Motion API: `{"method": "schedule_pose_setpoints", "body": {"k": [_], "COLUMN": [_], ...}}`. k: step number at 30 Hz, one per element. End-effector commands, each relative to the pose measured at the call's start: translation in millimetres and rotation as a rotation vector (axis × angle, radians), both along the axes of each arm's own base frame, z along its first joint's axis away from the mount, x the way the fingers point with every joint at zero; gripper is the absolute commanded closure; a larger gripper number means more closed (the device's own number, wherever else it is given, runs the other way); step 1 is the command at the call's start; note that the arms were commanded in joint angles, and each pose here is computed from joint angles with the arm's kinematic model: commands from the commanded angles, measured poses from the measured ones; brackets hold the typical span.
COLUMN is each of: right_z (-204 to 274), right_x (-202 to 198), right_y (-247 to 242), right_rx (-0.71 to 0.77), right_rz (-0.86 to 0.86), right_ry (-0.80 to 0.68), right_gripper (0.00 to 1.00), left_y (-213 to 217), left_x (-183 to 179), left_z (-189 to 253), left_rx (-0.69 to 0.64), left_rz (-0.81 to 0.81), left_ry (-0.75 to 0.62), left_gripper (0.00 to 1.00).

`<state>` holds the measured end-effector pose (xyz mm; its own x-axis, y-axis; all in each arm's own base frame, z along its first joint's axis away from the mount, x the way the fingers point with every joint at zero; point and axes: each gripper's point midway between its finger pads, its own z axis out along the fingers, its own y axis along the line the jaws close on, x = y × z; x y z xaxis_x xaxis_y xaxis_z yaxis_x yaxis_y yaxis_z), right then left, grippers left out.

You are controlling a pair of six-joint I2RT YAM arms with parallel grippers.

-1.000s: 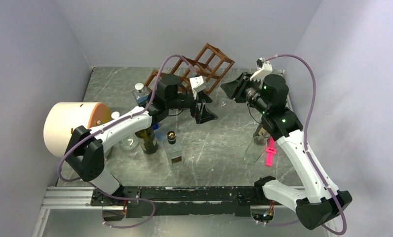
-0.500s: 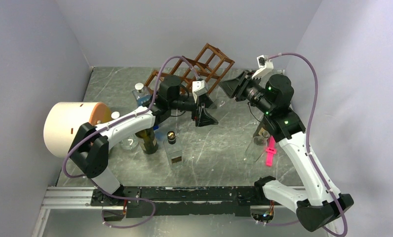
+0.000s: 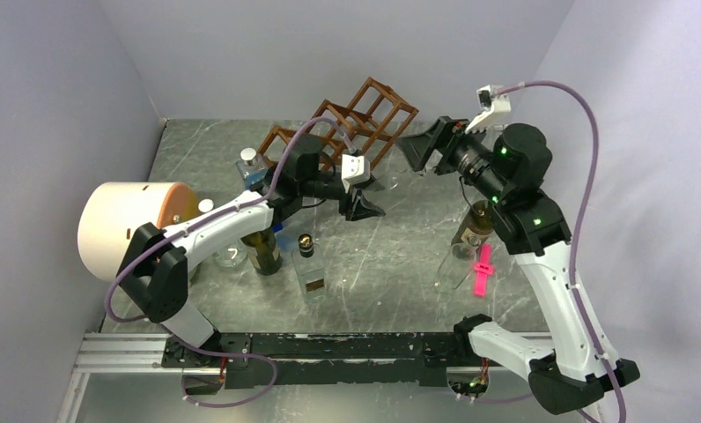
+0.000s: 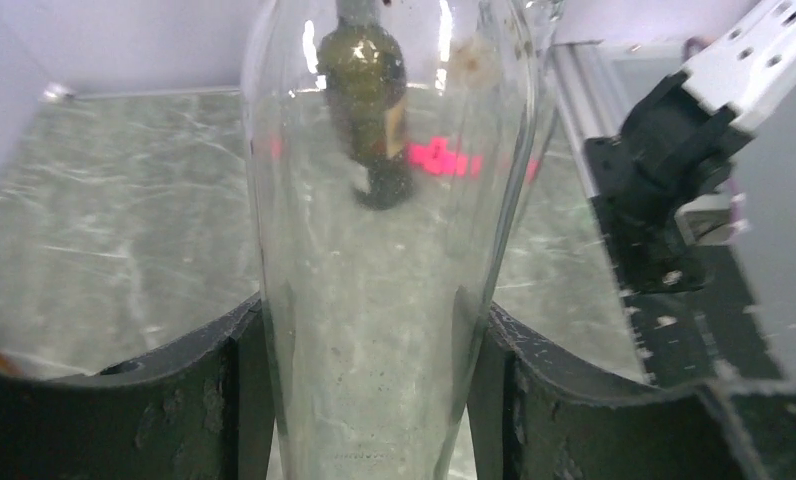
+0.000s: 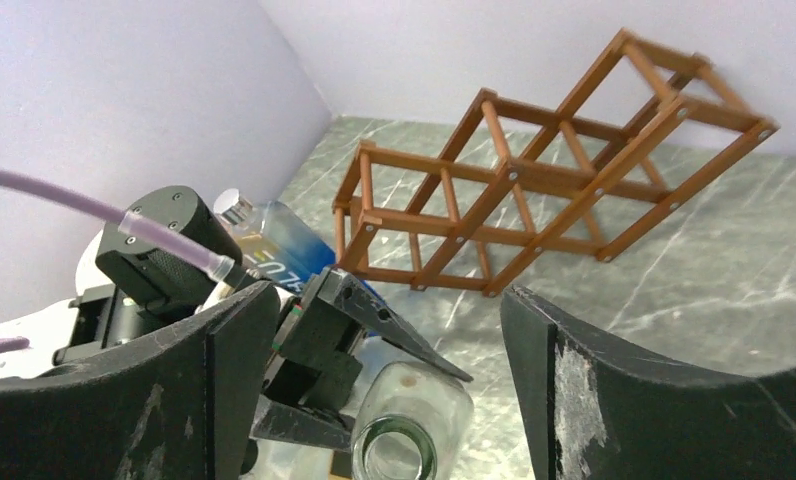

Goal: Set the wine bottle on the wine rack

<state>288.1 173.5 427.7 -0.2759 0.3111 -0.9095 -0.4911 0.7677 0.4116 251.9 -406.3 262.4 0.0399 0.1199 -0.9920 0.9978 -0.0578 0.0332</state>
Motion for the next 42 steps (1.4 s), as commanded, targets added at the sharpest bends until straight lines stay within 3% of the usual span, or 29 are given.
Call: {"method": "schedule_pose_setpoints", "body": {"k": [1,9,19,26,42], "right_z": [3,-4,-16,-29,-49], "right_x": [-9,-27,-32,-20,18], "right_y": [-18,-18,-16,1,25], "right_rx": [-0.177,-0.347,-0.378,-0.376,-0.308], "right_rz": [-0.022,0.096,0.136,0.208,0.223], "right_ry": [-0.011,-0.001,-0.009,0.025,0.069], "right_gripper": [0.14,0.14,0.16,0.17,0.18], "left_y": [8,20,28,29,18], "left_x": [25,63,102,93,82], "left_z": [78,122,155,170,173], "left_rx": [-0.088,0.010,0.161,0.134,0.068], "left_rz": [0.073,0.156,0.227,0.202,0.169], "left_ry": [-0.434,-0.924,-1.335,-1.476,-1.512], "left_gripper": [0.93,0.93,0.93,0.93,0.93]}}
